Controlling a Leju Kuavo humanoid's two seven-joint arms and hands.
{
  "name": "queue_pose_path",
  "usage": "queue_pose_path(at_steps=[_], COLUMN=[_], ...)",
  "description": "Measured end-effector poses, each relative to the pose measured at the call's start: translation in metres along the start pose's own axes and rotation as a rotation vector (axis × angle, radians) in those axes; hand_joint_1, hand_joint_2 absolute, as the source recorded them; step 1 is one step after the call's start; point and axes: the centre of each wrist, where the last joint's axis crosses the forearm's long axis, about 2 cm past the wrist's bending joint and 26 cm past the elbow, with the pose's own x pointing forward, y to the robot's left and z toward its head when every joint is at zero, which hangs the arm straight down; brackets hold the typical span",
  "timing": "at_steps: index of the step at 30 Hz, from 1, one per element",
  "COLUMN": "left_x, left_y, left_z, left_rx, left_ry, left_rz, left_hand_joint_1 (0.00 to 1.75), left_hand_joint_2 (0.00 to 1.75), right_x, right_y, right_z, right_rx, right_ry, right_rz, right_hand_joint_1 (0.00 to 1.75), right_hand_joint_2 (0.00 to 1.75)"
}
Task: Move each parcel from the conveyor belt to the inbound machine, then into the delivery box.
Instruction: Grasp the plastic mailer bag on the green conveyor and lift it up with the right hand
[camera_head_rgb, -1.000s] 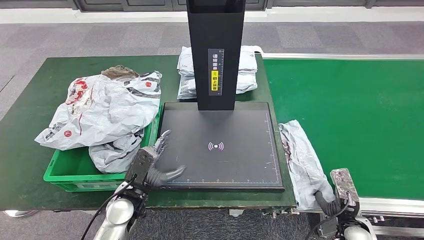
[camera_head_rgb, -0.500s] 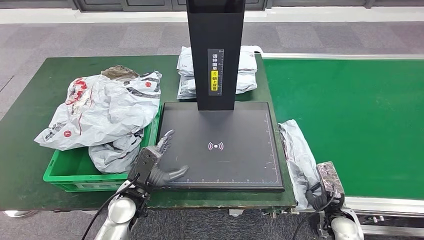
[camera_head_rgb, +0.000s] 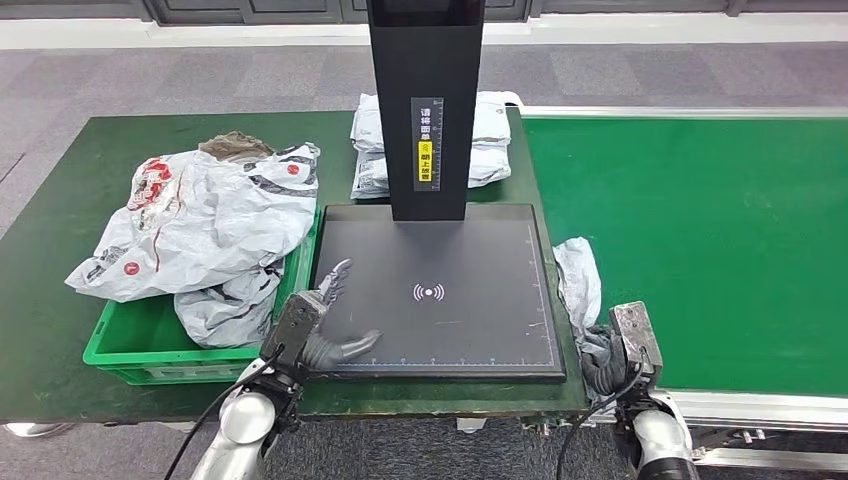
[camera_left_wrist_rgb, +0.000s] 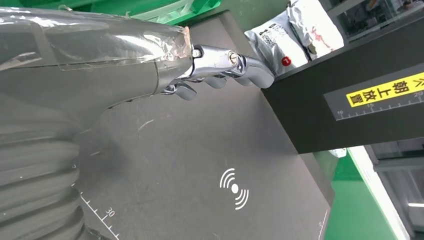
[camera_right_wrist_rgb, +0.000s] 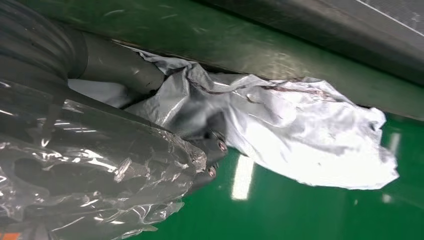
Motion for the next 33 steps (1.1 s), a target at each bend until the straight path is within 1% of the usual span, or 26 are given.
queue_pose_path(at_steps=[12, 17, 20, 25, 29, 33], left_x=[-0.003, -0.005, -0.006, -0.008, -0.01, -0.011], left_y=[-0.001, -0.002, -0.003, -0.004, -0.006, -0.006], left_z=[0.0, 0.001, 0.002, 0.002, 0.002, 0.003], left_rx=[-0.005, -0.007, -0.009, -0.013, -0.014, 0.0], left_ry=[0.012, 0.016, 0.016, 0.007, 0.007, 0.002], left_rz=[-0.001, 0.0, 0.001, 0.006, 0.009, 0.013], left_hand_joint_1=[0.0, 0.0, 0.0, 0.0, 0.0, 0.0], left_hand_joint_2=[1.75, 1.75, 1.75, 1.75, 1.75, 1.75], right_x=[0.004, 0.002, -0.002, -0.01, -0.013, -0.011], right_y=[0.0, 0.0, 0.0, 0.002, 0.004, 0.003], right_z=[-0.002, -0.001, 0.002, 0.008, 0.013, 0.022], right_rx=[-0.001, -0.001, 0.023, 0.155, 0.19, 0.197], right_ry=[-0.011, -0.012, -0.024, -0.098, -0.135, -0.201], right_rz=[-0.01, -0.04, -0.112, -0.358, -0.454, -0.537], right_hand_joint_1=[1.75, 1.75, 1.75, 1.75, 1.75, 1.75], right_hand_joint_2=[1.75, 1.75, 1.75, 1.75, 1.75, 1.75])
